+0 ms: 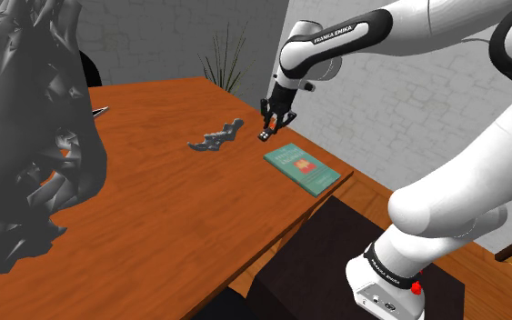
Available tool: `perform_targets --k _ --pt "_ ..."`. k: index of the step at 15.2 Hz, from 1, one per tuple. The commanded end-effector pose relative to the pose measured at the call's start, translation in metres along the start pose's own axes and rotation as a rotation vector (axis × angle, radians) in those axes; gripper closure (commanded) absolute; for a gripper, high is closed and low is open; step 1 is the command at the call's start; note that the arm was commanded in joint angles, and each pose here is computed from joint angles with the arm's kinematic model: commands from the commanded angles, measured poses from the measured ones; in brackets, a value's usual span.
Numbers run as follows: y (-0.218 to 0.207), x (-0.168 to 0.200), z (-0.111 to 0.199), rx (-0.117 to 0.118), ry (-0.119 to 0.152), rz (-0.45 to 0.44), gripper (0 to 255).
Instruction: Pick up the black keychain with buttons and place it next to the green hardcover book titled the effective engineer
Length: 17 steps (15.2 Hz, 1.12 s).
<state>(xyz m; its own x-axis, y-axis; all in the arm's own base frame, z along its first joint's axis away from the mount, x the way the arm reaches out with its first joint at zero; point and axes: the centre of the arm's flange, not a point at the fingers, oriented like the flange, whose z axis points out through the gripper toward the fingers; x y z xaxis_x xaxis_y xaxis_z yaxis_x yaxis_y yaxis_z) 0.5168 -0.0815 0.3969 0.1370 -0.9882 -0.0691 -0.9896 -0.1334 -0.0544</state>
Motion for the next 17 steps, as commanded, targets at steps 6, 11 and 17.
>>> perform_targets --k 6,11,17 --pt "0.001 0.003 0.036 0.001 0.000 0.000 255" --pt "0.002 0.003 0.044 0.001 0.000 0.000 255" --pt "0.002 0.003 0.044 0.001 0.000 0.000 0"
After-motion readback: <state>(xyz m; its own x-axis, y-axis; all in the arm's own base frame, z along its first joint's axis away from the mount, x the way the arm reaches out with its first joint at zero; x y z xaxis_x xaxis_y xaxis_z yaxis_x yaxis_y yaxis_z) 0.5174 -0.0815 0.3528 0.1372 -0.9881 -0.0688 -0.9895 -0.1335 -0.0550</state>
